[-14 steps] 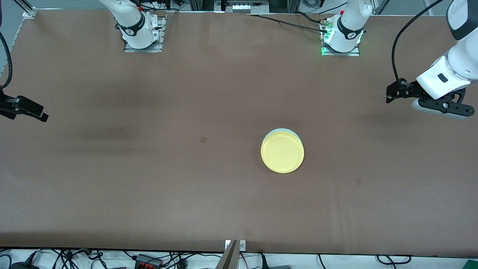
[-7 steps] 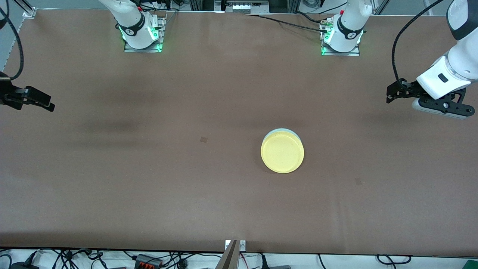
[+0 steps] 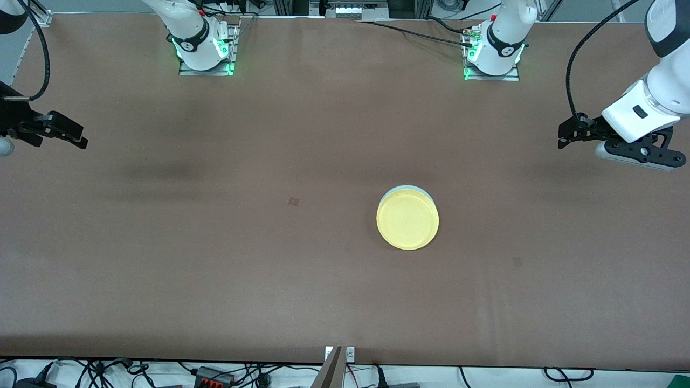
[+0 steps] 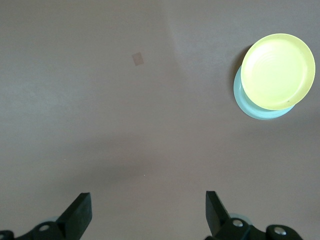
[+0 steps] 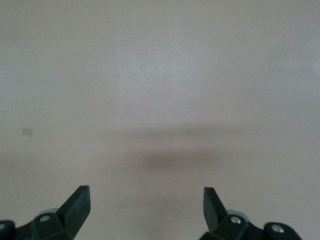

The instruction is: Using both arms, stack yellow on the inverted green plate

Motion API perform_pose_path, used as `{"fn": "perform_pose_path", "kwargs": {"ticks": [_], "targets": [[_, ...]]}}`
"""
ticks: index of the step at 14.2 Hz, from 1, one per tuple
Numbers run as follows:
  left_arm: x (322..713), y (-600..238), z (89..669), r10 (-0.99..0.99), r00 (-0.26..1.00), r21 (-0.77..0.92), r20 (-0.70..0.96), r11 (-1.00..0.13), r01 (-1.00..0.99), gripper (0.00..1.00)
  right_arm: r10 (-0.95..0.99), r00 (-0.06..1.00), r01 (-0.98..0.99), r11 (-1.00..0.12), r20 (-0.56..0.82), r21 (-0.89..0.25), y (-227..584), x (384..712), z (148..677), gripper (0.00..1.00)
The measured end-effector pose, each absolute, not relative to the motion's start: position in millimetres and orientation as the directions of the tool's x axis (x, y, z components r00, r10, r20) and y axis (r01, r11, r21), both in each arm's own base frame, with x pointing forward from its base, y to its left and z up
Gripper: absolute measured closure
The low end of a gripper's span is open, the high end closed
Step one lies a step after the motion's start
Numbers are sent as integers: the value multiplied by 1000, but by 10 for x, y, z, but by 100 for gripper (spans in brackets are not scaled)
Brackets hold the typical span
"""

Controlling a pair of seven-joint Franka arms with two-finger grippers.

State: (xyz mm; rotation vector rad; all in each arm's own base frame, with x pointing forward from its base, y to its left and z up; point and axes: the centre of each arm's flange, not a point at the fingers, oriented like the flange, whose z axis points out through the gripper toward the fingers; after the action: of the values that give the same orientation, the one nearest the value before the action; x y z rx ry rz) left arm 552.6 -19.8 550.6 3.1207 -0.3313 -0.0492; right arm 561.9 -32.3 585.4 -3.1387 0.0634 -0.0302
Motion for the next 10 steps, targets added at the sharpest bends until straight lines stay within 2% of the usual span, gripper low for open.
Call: {"fn": "perform_pose_path", "kwargs": {"ticks": [10], "targets": [[5497,-179,5547,-169,985,7,-42,-986,-169,0,-35,999,-36,-999,30,20,-337,5630,5860,0]]}}
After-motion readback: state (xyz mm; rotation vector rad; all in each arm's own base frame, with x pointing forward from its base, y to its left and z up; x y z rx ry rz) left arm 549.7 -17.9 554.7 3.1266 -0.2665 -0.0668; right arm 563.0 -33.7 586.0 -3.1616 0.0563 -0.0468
